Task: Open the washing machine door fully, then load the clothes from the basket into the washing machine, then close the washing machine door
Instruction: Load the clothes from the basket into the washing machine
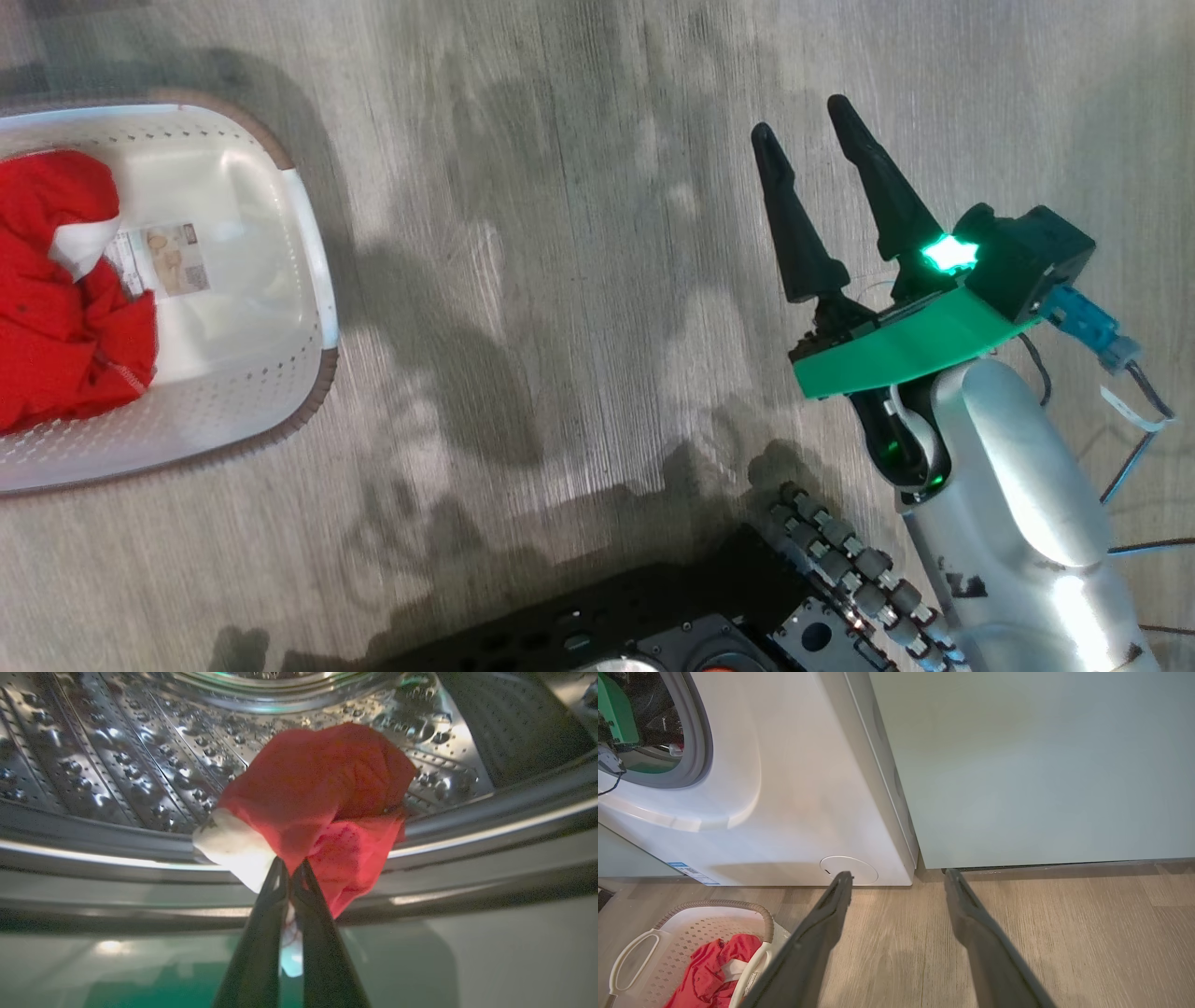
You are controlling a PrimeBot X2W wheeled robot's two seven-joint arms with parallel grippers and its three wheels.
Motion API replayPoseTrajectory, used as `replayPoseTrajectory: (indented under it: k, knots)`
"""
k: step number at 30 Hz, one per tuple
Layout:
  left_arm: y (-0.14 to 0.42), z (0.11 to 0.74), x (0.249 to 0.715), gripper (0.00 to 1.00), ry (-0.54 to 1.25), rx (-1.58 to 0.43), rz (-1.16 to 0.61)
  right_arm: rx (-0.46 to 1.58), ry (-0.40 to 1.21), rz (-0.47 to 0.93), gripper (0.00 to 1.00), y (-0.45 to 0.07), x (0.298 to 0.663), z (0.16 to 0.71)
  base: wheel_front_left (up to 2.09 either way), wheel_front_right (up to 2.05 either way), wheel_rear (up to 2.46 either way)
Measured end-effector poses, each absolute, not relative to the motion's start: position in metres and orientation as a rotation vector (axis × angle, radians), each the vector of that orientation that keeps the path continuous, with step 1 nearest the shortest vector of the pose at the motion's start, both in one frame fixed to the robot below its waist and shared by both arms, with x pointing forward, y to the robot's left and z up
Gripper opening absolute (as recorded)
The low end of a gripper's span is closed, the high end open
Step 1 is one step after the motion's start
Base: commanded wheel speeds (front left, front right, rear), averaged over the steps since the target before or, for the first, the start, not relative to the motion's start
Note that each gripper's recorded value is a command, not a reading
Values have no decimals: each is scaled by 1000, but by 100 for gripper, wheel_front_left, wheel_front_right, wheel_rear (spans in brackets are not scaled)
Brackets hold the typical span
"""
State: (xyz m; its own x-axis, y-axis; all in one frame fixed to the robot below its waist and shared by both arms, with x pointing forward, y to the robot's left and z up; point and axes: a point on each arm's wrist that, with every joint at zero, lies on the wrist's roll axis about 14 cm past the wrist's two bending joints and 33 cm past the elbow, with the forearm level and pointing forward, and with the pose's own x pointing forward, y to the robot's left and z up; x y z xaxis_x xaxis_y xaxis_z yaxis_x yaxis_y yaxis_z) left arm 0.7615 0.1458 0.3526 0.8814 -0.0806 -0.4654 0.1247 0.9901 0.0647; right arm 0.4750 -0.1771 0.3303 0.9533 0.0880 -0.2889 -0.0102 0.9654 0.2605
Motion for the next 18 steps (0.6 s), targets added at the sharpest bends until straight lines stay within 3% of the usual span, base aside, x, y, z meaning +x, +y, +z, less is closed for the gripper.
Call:
replayPoseTrajectory:
  k: [8, 18]
  knots:
    - [133, 395, 792, 0, 228, 20, -132, 263, 331, 35, 100, -181, 470, 321, 0, 0, 0]
    - [122, 410, 823, 0, 57, -10, -158, 266, 386, -11, 100, -195, 459, 302, 0, 0, 0]
